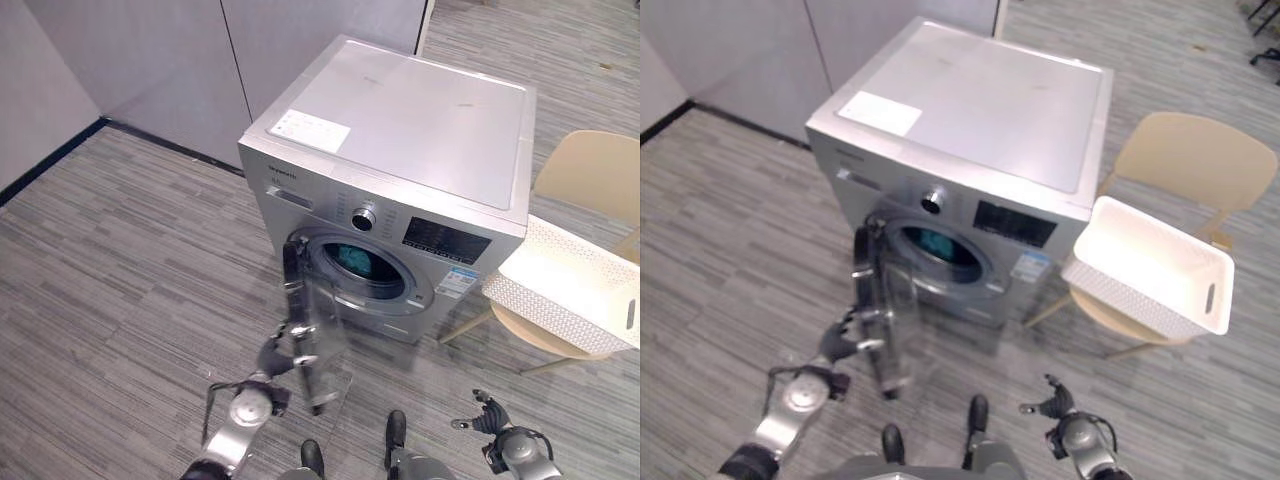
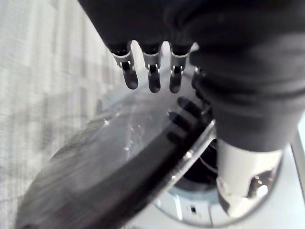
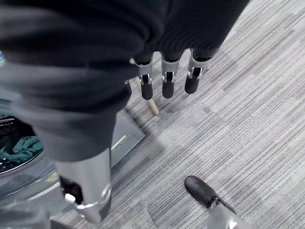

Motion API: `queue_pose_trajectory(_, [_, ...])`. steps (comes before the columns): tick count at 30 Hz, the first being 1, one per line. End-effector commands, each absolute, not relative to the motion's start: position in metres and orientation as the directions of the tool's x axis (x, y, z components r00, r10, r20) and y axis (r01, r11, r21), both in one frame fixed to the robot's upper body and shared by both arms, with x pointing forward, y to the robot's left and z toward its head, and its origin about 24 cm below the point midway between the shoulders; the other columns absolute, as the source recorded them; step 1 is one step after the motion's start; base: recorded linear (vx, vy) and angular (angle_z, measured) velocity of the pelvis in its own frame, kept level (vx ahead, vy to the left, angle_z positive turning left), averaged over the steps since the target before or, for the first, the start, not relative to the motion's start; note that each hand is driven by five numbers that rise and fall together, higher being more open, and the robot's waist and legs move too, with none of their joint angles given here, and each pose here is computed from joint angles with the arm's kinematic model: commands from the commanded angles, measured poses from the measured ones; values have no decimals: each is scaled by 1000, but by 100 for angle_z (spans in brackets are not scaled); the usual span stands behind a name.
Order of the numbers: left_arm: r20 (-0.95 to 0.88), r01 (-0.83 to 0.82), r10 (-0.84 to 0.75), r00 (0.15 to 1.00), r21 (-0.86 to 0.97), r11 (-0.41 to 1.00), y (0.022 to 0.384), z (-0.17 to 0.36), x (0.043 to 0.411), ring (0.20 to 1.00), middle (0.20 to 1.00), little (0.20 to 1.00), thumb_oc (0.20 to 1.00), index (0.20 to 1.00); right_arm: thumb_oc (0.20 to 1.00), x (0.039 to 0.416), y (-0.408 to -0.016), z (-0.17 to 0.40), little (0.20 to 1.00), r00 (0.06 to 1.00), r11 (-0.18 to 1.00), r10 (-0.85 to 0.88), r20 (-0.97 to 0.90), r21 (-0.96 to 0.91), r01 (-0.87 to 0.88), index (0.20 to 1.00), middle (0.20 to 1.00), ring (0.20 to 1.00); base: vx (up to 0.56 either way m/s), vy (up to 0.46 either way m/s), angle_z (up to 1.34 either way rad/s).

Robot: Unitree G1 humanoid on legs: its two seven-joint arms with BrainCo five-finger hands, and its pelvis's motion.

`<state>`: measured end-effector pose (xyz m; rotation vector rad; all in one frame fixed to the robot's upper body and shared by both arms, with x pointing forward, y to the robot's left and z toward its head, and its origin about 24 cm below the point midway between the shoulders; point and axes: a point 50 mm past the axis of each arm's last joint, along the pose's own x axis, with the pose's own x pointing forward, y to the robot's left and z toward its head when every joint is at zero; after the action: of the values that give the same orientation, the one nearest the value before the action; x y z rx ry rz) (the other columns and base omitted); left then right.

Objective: Grab the laundry basket,head to the washer,open it,put in the laundry and shut it.

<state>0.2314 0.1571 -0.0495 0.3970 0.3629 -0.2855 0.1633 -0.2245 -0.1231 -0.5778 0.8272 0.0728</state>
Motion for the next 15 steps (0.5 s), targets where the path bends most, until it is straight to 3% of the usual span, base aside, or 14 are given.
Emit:
queue_pose_trajectory(1, [-171,295,-249,953,353,888,126,-1,290,1000,1000,1000,1000,1000,1000,170,-229,-116,1000,714,802,-160,-681,-511,-308,1000,1000,1000,-38,-22,-23])
queue_pose_trajectory(4, [-144,230,-182,973,484,844,137,11,312,1000,1000,1000,1000,1000,1000,171,-233,-114,1000,723,788,-158,-673,-526,-318,1000,1000,1000,-37,-11,-33])
queue_pose_trajectory(6, [-143,132,-55,988,609,782,170,21,335,1000,1000,1000,1000,1000,1000,171,-242,-110,1000,732,779,-175,-658,-547,-305,1000,1000,1000,-63,-30,-48])
queue_pose_trajectory(10, [-142,95,-4,990,639,763,186,24,339,1000,1000,1000,1000,1000,1000,168,-248,-109,1000,728,779,-190,-659,-552,-296,1000,1000,1000,-38,-36,-44])
queue_pose_trajectory(14, [-210,69,61,976,564,823,206,-2,312,1000,1000,1000,1000,1000,1000,153,-254,-118,1000,681,797,-232,-694,-537,-276,1000,1000,1000,-1,-84,-17])
queue_pose_trajectory(15, [-268,67,76,960,488,871,212,-22,286,1000,1000,1000,1000,1000,1000,150,-255,-121,1000,666,806,-248,-703,-531,-261,1000,1000,1000,-4,-73,12])
